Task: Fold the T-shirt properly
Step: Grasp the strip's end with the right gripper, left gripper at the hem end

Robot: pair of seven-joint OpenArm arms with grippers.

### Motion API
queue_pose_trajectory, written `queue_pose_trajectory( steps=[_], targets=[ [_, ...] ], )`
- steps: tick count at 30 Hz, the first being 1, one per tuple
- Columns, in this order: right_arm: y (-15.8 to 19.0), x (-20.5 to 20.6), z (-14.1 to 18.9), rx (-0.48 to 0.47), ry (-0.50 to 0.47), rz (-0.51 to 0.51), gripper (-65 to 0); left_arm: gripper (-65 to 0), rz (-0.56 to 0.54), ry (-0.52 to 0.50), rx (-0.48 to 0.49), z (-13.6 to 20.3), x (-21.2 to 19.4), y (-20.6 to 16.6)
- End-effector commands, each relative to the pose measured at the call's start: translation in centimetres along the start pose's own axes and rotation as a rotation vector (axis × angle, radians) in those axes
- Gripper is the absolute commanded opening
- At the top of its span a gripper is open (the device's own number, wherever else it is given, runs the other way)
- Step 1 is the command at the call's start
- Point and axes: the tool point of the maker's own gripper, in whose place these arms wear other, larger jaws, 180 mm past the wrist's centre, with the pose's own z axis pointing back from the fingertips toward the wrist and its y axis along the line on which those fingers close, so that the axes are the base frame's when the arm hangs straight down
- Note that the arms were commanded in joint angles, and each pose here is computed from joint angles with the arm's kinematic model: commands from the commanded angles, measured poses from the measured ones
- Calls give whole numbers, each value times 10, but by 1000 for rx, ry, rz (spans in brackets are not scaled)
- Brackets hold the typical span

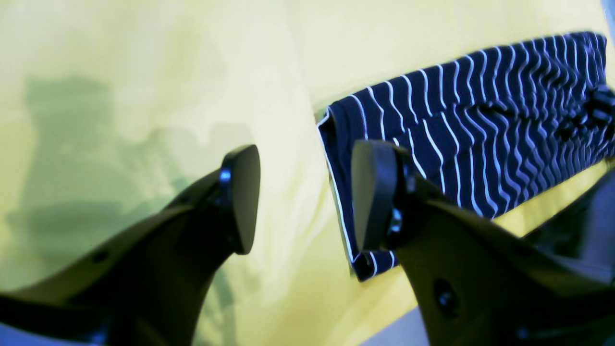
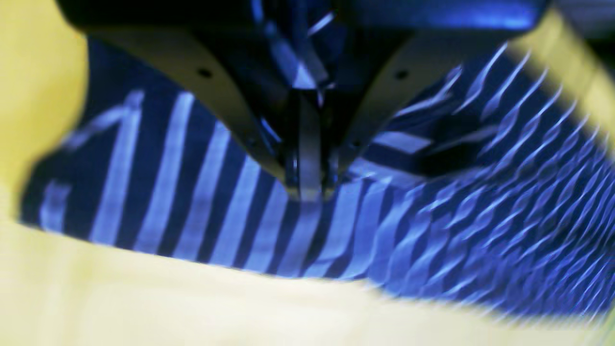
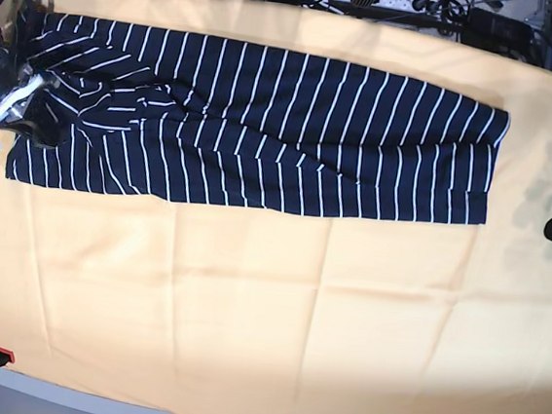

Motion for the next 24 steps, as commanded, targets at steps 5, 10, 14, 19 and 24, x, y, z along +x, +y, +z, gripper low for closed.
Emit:
queue_pose_trajectory(
  steps=[5, 10, 14, 19, 24],
  targets=[
    [-6, -27, -10, -17, 32, -72, -650, -323, 111, -21, 21, 7, -14, 21],
    [6, -56, -26, -8, 167, 4, -650, -323, 173, -16, -52, -23, -35, 11],
    [14, -68, -33, 6, 218, 40, -650, -323, 215, 11, -100, -43, -57, 1],
    [14, -60, -35, 7, 181, 44, -650, -323, 244, 47, -162, -67, -82, -15],
    [13, -60, -35, 6, 181, 44, -650, -323, 271, 89, -187, -76, -105, -23]
  ],
)
